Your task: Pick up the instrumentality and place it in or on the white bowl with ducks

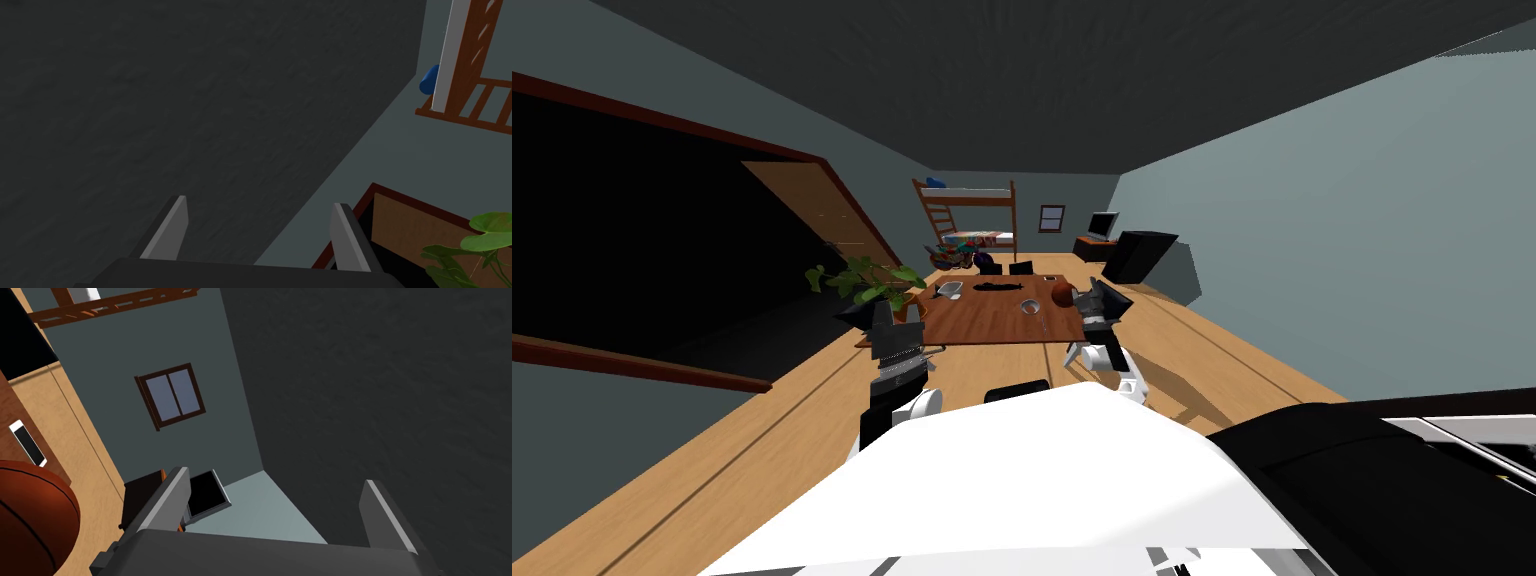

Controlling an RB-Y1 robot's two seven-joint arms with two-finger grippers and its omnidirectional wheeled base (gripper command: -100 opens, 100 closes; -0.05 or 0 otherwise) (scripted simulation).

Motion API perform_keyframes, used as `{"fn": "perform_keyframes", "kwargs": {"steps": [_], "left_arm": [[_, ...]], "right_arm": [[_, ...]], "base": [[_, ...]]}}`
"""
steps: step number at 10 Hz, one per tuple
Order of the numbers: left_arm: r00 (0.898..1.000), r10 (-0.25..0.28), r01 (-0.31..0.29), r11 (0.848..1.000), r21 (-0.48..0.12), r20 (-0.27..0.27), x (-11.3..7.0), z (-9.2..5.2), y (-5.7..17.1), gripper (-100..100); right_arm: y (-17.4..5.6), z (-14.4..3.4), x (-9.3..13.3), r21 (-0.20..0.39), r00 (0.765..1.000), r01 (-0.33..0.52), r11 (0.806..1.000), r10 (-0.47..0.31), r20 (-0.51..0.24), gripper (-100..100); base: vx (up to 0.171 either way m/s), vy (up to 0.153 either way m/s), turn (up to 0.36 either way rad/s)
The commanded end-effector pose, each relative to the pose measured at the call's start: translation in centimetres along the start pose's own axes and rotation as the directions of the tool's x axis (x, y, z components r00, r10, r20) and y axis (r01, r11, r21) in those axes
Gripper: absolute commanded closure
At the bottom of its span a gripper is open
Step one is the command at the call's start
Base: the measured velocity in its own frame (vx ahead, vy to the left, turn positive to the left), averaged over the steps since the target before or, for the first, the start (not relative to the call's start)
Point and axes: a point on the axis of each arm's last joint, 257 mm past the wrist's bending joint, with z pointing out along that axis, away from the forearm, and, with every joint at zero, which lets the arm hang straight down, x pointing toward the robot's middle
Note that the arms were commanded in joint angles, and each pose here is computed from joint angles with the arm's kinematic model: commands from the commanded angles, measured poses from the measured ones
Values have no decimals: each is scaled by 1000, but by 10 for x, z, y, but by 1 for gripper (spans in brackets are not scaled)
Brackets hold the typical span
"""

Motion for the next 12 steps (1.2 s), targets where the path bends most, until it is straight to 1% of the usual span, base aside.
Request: {"fn": "perform_keyframes", "kwargs": {"steps": [1, 2, 3, 4, 5, 6, 7, 8, 9, 10, 12], "left_arm": [[1000, 0, 0, 1000, 0, 0, 0, 0, 0, 0], [1000, 0, 0, 1000, 0, 0, 0, 0, 0, 0], [1000, 0, 0, 1000, 0, 0, 0, 0, 0, 0], [1000, 0, 0, 1000, 0, 0, 0, 0, 0, 0], [1000, 0, 0, 1000, 0, 0, 0, 0, 0, 0], [1000, 0, 0, 1000, 0, 0, 0, 0, 0, 0], [1000, 0, 0, 1000, 0, 0, 0, 0, 0, 0], [1000, 0, 0, 1000, 0, 0, 0, 0, 0, 0], [1000, 0, 0, 1000, 0, 0, 0, 0, 0, 0], [1000, 0, 0, 1000, 0, 0, 0, 0, 0, 0], [1000, 0, 0, 1000, 0, 0, 0, 0, 0, 0]], "right_arm": [[-12, 2, -10, 44, 1000, -23, 999, 22, 22, -100], [-21, 4, -21, 70, 998, -53, 996, 50, 46, -100], [-26, 3, -23, 90, 997, -61, 994, 56, 55, -100], [-28, 3, -23, 97, 997, -61, 993, 56, 58, -100], [-40, 4, -36, 129, 992, -102, 986, 91, 93, -100], [-44, 4, -38, 147, 991, -104, 984, 90, 102, -100], [-53, 5, -50, 165, 984, -142, 976, 120, 135, -100], [-60, 3, -53, 188, 981, -151, 970, 124, 149, -100], [-61, 3, -53, 194, 981, -152, 969, 123, 153, -100], [-73, 2, -67, 215, 967, -201, 956, 159, 197, -100], [-79, 0, -69, 237, 965, -205, 950, 155, 211, -100]], "base": [[4, -4, 64], [4, -2, 124], [3, -4, 59], [0, 0, 0], [2, 0, 148], [3, -5, 70], [4, -4, 108], [4, -5, 80], [0, 0, 0], [2, -1, 133], [3, -4, 34]]}}
